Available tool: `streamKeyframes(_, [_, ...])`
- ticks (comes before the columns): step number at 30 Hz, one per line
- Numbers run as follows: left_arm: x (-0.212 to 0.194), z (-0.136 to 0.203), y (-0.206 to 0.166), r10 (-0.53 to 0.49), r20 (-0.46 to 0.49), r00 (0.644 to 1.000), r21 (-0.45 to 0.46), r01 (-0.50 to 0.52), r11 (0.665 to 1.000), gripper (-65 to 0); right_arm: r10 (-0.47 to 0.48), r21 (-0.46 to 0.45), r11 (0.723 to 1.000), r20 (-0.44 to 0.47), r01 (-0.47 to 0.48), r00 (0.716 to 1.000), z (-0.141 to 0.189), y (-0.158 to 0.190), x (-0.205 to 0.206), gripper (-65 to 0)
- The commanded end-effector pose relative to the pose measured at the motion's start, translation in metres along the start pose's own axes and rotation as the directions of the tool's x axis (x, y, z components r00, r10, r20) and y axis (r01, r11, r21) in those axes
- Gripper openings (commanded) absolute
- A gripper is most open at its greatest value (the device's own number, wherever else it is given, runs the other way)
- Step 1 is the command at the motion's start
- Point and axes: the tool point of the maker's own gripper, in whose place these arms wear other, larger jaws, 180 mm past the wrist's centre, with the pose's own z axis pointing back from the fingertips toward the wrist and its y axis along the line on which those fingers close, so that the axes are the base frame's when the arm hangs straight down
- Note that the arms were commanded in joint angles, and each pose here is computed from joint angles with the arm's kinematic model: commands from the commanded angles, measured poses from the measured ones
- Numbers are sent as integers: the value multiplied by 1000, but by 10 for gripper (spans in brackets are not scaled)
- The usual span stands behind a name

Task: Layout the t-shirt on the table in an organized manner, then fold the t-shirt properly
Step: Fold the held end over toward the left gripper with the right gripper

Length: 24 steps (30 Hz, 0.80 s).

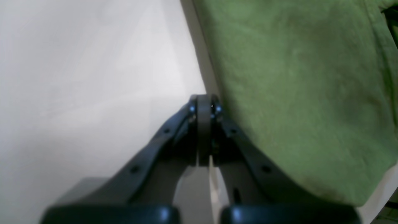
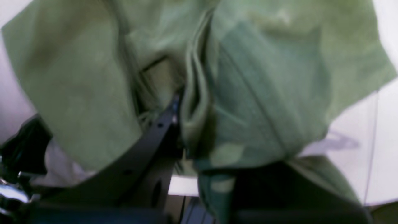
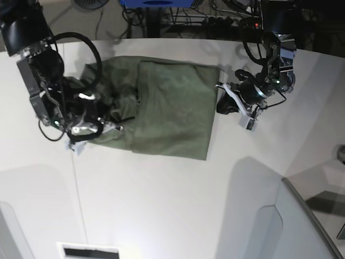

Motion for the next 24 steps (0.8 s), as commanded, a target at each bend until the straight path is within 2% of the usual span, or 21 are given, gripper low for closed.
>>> streamKeyframes(1, [-12, -2, -3, -42, -76, 996, 0, 42, 999, -650, 11, 18, 1000, 38, -11, 999, 6, 9, 15, -648])
streamKeyframes(5, [-16, -8, -17, -73, -94, 993, -36, 70, 997, -650, 40, 36, 998, 31, -41, 999, 8, 22, 16, -648])
streamKeyframes(14, [-12, -15, -29, -62, -82, 995, -55, 58, 997, -650, 56, 155, 986, -15, -54, 998, 20, 70, -1, -648])
streamKeyframes(24, [-15, -23, -53, -94, -92, 991, -109, 84, 990, -650, 53, 181, 982, -22, -48, 998, 19, 83, -5, -648])
